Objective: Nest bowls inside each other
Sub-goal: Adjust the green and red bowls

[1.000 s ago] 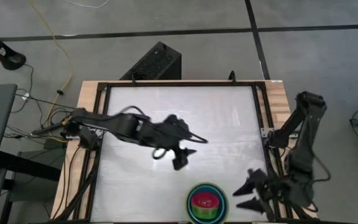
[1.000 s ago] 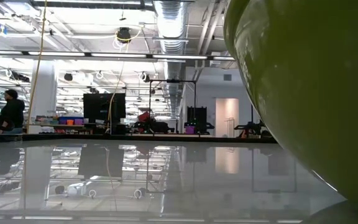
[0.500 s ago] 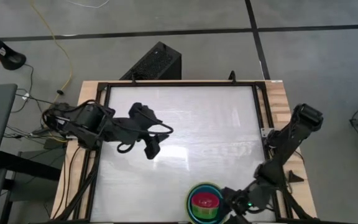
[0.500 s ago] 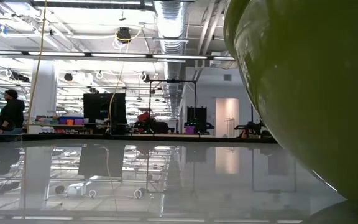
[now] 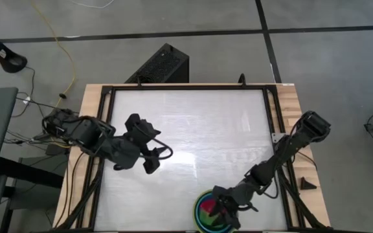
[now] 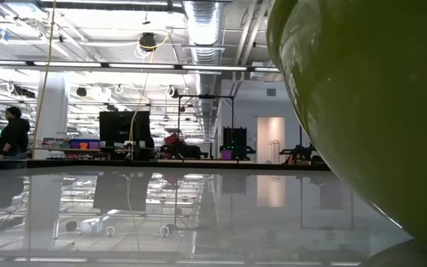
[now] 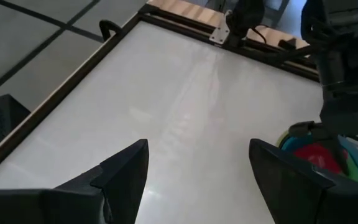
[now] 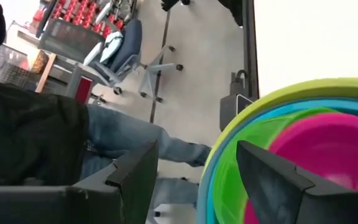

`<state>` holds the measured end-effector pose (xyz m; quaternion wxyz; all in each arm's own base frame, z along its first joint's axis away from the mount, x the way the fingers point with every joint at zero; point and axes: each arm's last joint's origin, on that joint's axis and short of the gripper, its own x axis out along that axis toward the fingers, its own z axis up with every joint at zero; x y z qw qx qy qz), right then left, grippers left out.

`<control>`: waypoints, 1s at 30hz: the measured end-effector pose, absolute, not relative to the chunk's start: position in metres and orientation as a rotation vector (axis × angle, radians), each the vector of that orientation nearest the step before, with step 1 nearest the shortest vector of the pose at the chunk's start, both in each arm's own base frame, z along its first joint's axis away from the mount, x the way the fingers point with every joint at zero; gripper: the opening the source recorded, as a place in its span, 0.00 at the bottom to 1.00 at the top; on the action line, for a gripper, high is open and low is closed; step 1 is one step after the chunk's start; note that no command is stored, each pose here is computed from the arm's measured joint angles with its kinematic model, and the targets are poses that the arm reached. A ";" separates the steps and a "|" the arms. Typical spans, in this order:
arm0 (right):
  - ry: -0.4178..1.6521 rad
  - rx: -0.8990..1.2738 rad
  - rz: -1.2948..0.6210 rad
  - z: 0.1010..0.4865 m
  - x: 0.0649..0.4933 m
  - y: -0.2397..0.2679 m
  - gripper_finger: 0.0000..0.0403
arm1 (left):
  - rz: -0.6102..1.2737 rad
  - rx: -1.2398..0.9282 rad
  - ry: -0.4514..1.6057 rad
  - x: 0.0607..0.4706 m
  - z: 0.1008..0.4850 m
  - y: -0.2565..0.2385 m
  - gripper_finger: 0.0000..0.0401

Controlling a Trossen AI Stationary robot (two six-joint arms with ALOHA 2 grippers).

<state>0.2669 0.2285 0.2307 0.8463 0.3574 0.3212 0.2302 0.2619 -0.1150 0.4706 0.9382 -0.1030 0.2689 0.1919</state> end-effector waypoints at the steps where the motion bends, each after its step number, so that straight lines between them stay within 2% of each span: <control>1: 0.680 0.753 0.482 0.230 0.268 0.227 0.63 | 0.395 -0.208 0.547 0.261 0.470 -0.117 0.66; 6: 0.672 0.747 0.465 0.238 0.267 0.218 0.63 | 0.396 -0.198 0.536 0.257 0.470 -0.124 0.66; 12: 0.771 0.753 0.354 0.238 0.254 0.213 0.63 | 0.391 -0.194 0.534 0.255 0.471 -0.126 0.66; 22: 0.684 0.814 0.403 0.237 0.263 0.222 0.63 | 0.402 -0.176 0.536 0.255 0.470 -0.125 0.66; 30: 0.756 0.875 0.423 0.207 0.281 0.228 0.61 | 0.412 -0.184 0.545 0.254 0.469 -0.125 0.66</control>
